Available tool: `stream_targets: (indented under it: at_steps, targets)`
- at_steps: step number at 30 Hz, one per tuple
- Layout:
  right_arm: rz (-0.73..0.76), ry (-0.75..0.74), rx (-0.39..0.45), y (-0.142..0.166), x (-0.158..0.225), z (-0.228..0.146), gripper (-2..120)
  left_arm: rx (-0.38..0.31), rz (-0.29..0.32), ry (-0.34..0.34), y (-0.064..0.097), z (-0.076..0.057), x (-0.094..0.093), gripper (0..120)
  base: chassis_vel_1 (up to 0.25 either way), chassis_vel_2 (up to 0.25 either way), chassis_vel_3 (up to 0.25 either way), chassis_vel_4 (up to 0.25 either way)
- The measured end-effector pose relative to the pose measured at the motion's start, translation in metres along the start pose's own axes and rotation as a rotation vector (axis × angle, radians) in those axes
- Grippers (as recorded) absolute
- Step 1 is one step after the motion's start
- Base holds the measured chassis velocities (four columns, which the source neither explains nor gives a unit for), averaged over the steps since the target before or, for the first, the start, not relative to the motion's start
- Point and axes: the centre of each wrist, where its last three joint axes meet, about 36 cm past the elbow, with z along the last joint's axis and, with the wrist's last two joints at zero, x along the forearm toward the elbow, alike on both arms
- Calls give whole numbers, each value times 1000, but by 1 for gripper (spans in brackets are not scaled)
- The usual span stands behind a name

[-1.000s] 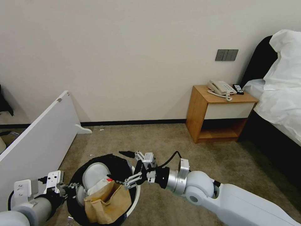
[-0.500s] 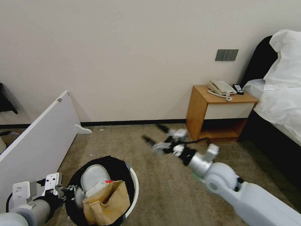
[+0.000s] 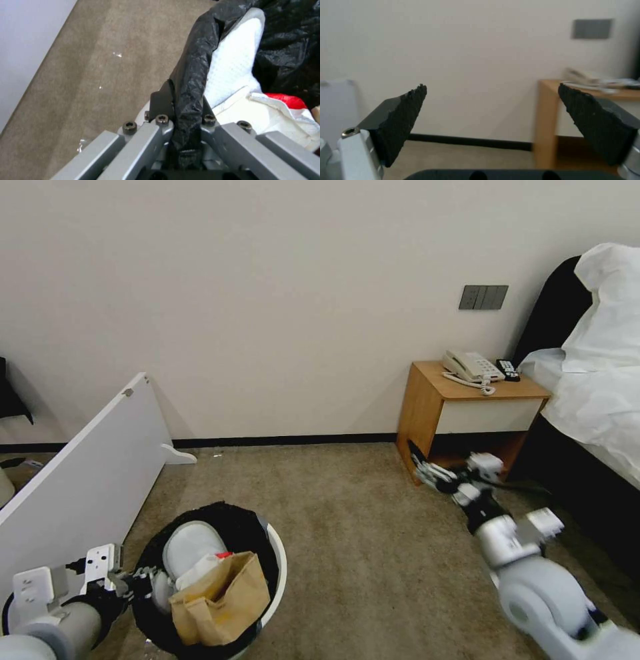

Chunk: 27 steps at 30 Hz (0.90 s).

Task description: Pick up the trash bin, then pick up the garbage from the floor and place it into the trash bin.

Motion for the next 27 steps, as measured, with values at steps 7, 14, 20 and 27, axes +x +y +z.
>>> stream_targets:
  at_steps: [7, 14, 20, 27]
  targets:
    - [102, -23, 132, -5, 44, 3, 100, -13, 7, -34, 0, -1, 0, 1, 0, 0, 0, 0]
    - [166, -40, 144, 19, 56, 11, 100, -44, 7, -65, -2, 5, 1, 1, 0, 0, 0, 0]
    - [170, -28, 146, 24, 63, 14, 100, -50, 14, -69, -2, 5, 1, 1, 0, 0, 0, 0]
    - [171, -11, 139, 26, 69, 15, 100, -46, 18, -59, -2, 4, 2, 1, 0, 0, 0, 0]
